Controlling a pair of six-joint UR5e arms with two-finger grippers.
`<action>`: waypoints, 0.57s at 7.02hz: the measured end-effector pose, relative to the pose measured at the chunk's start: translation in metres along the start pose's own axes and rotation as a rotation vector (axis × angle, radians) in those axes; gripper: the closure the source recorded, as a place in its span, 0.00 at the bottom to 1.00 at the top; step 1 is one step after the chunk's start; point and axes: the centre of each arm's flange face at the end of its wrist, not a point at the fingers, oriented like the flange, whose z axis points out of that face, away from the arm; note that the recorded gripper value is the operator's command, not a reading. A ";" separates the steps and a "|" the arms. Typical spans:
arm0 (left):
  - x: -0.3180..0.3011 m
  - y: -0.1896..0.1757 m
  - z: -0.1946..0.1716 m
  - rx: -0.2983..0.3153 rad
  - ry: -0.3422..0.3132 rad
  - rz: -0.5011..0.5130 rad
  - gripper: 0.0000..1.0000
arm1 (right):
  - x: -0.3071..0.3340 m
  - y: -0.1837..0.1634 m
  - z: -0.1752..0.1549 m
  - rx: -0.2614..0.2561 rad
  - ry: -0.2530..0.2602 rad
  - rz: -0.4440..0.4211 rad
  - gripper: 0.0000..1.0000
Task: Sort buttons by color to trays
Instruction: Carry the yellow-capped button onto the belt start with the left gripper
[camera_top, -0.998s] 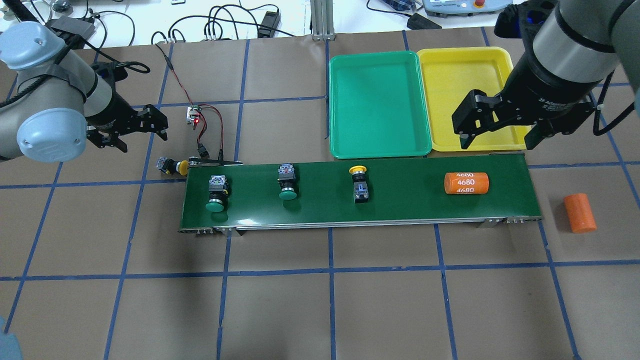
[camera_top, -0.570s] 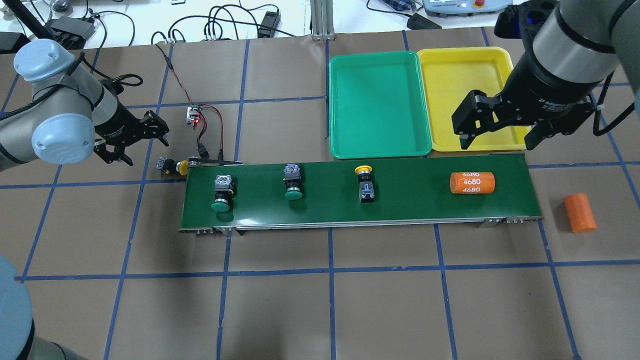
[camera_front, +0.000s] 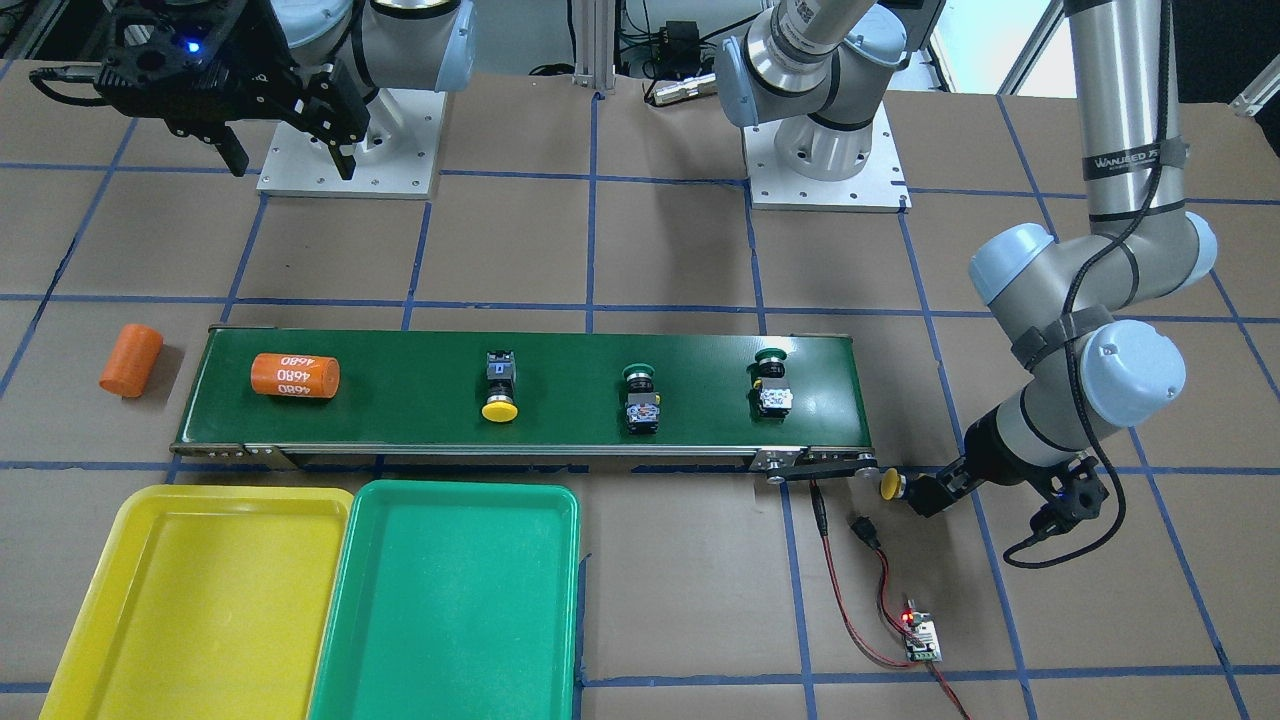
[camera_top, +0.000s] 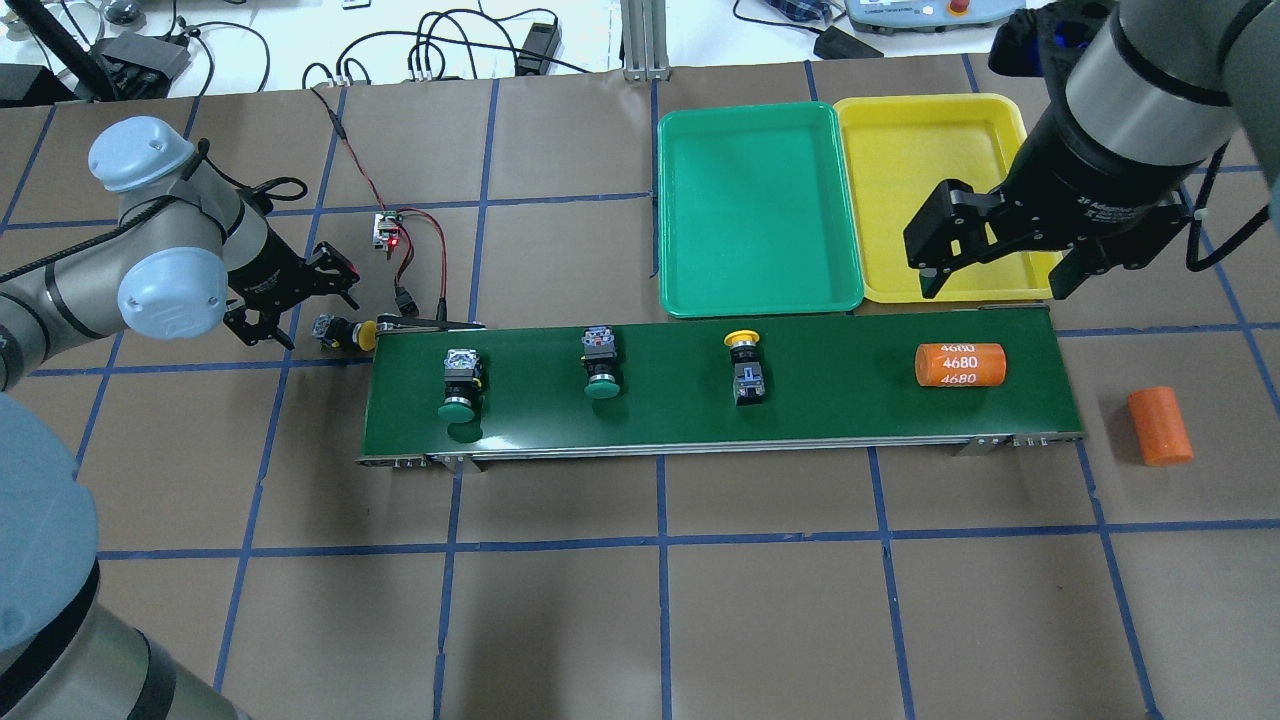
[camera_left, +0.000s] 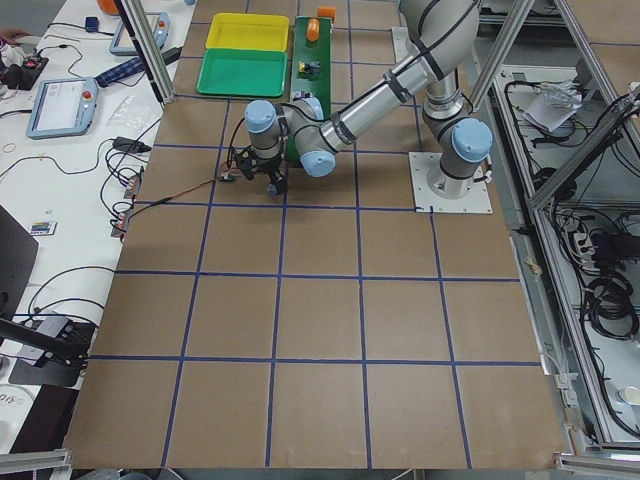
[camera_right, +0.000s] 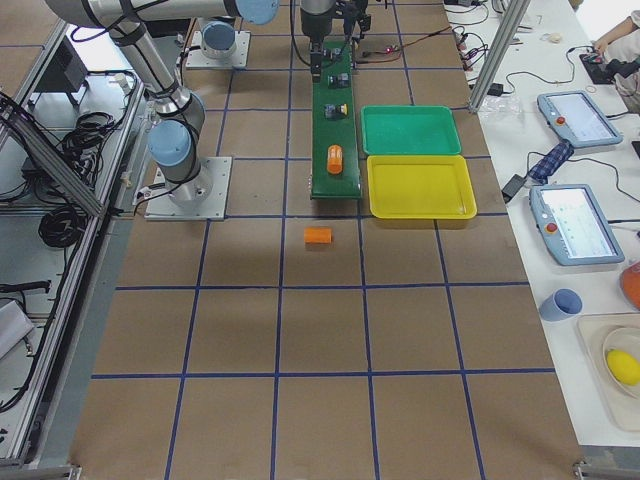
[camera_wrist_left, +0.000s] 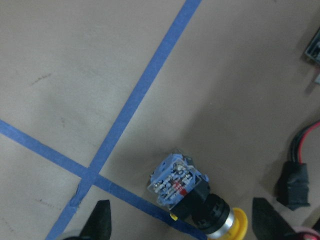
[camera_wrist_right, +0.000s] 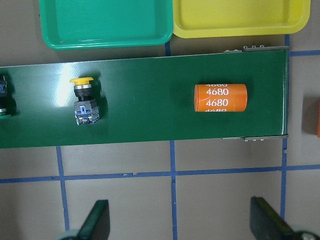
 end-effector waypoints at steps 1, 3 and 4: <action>0.001 0.001 0.010 -0.010 -0.003 -0.021 0.00 | 0.000 0.000 0.000 -0.001 0.000 0.000 0.00; 0.003 0.002 0.016 -0.018 -0.006 -0.035 0.83 | 0.000 0.000 0.000 -0.001 0.000 0.000 0.00; 0.003 0.000 0.015 -0.015 -0.004 -0.033 1.00 | 0.000 0.000 0.000 -0.001 0.000 0.000 0.00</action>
